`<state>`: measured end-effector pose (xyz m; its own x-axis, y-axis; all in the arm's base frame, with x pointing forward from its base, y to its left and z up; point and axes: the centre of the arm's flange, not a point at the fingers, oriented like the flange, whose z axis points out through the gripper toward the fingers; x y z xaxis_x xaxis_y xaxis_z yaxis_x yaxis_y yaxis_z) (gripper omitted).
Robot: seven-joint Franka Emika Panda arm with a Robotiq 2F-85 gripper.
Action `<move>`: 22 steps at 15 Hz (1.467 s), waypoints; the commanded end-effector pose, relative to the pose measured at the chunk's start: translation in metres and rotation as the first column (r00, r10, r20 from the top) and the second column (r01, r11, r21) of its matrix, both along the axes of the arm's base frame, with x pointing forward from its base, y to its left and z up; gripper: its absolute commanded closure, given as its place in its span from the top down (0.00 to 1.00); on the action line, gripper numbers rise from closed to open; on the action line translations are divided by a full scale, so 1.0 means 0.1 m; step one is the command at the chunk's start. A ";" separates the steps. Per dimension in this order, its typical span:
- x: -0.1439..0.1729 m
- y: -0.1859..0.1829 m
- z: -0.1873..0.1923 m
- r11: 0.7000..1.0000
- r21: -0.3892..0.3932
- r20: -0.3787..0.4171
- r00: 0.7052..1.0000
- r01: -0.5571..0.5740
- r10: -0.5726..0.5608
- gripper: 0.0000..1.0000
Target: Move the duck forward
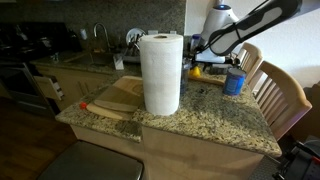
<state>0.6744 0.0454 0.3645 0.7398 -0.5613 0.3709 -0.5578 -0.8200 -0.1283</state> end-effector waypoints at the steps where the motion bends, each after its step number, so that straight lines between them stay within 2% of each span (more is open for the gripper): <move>1: 0.00 0.01 0.00 1.000 0.000 0.000 1.000 -0.002 0.002 1.00; 4: 0.05 -0.03 -0.06 1.000 0.000 -0.011 1.000 0.005 -0.005 1.00; 7: 0.19 -0.24 -0.27 0.997 0.009 -0.043 0.996 0.076 -0.075 1.00; 8: 0.03 -0.13 -0.15 0.999 0.000 -0.020 0.999 0.036 -0.036 1.00; 13: 0.12 -0.21 -0.19 0.999 0.012 -0.026 0.998 0.053 -0.053 1.00; 14: 0.13 -0.20 -0.17 0.998 0.026 -0.029 0.998 0.054 -0.054 0.75; 15: 0.13 -0.20 -0.17 0.998 0.038 -0.035 0.998 0.057 -0.055 0.90; 17: 0.13 -0.16 -0.13 0.995 0.090 -0.057 0.998 0.040 -0.035 0.97; 18: 0.12 -0.14 -0.11 0.990 0.140 -0.080 0.997 0.004 0.007 1.00; 19: 0.11 -0.10 -0.11 0.984 0.175 -0.099 0.995 -0.017 0.035 0.72; 21: 0.11 -0.04 -0.10 0.969 0.243 -0.134 0.988 -0.046 0.080 0.74; 22: 0.12 -0.03 -0.09 0.963 0.264 -0.147 0.985 -0.049 0.091 0.67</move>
